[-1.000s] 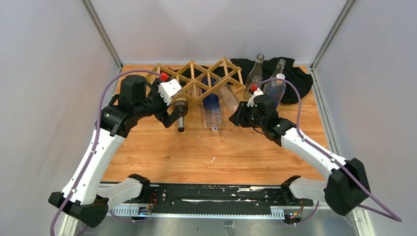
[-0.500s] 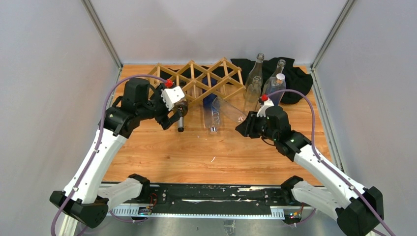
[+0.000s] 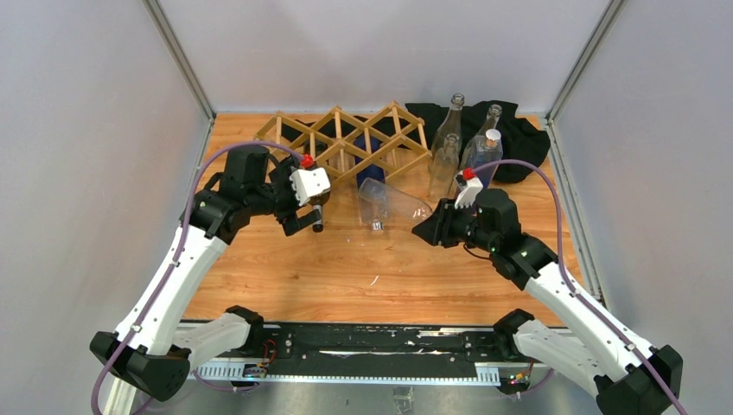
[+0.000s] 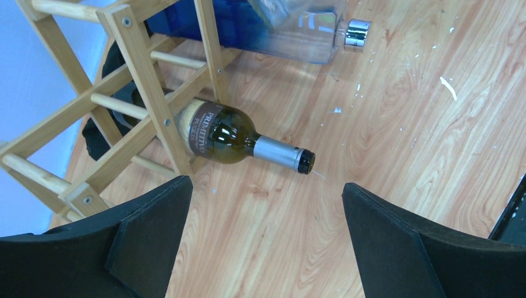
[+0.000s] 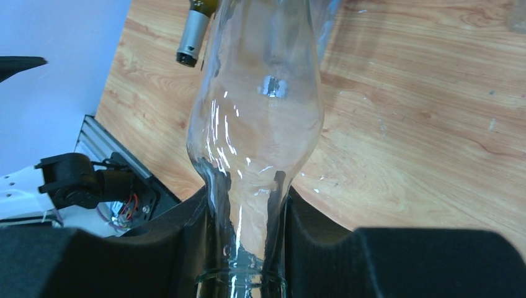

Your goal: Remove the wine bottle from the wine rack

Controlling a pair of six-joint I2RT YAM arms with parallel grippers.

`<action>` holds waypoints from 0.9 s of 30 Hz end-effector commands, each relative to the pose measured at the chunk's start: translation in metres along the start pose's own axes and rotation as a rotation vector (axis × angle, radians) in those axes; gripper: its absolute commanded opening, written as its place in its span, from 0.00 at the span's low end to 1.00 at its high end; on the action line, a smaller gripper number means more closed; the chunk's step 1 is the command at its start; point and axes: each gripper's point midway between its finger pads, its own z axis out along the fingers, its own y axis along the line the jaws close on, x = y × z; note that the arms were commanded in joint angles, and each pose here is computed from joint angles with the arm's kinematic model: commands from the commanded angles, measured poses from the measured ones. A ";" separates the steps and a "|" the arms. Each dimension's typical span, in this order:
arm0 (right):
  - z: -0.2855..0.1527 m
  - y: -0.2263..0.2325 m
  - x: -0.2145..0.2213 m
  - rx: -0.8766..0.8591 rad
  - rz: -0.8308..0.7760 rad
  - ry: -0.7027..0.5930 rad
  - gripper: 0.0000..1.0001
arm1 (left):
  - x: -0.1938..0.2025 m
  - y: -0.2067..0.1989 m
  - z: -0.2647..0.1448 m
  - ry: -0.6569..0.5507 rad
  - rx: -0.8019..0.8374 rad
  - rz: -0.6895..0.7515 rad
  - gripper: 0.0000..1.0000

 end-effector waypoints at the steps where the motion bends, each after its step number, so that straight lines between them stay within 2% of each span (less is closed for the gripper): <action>1: -0.012 0.052 -0.037 -0.197 -0.052 -0.083 0.00 | -0.007 -0.008 0.004 -0.036 0.046 0.070 0.99; 11: -0.008 0.086 -0.041 -0.376 -0.021 -0.045 0.00 | -0.014 -0.017 0.024 -0.038 0.128 0.164 1.00; 20: -0.005 0.107 -0.036 -0.467 -0.039 0.013 0.00 | -0.031 -0.013 0.043 -0.041 0.169 0.224 1.00; 27: -0.004 0.125 -0.036 -0.522 -0.070 0.051 0.00 | -0.021 -0.014 0.050 -0.004 0.177 0.257 1.00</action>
